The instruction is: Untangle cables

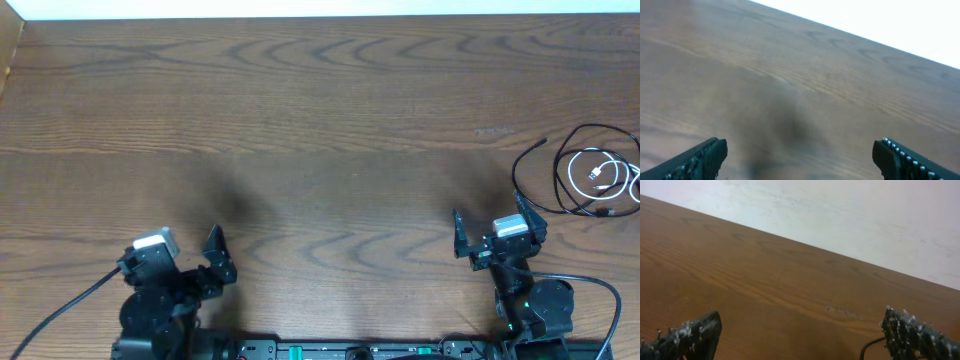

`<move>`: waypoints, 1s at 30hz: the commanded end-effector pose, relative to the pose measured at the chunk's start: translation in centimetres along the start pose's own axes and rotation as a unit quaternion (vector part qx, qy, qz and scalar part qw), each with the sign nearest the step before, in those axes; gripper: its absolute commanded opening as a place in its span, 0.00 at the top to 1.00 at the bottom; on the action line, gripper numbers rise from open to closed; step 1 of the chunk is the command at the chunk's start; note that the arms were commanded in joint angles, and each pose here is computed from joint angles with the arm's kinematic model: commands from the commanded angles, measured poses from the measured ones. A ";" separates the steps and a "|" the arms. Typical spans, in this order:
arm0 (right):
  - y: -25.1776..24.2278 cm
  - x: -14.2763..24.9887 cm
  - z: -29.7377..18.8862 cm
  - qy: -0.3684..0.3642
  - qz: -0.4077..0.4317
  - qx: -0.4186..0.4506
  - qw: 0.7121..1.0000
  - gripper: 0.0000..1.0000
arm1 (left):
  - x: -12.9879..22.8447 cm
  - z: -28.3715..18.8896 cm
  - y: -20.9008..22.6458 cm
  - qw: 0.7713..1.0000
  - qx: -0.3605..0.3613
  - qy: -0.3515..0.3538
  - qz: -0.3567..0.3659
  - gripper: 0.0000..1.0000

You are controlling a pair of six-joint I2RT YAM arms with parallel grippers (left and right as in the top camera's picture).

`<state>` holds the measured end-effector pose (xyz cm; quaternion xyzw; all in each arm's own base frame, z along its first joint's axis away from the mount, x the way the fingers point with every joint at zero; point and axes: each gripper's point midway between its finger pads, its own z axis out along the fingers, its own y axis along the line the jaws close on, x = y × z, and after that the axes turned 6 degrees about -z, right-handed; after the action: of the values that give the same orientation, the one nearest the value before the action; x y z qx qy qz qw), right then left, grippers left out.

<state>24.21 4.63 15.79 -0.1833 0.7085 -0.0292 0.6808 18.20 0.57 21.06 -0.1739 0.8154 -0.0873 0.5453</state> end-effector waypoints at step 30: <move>-0.1 0.1 0.0 0.001 0.000 0.004 1.000 0.01 | 1.7 7.4 -1.3 0.975 0.081 -0.177 0.106 0.02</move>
<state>24.21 4.62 15.78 -0.1830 0.7088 -0.0293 0.6807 24.66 -0.35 18.28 -0.0935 0.6899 -0.0800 0.7134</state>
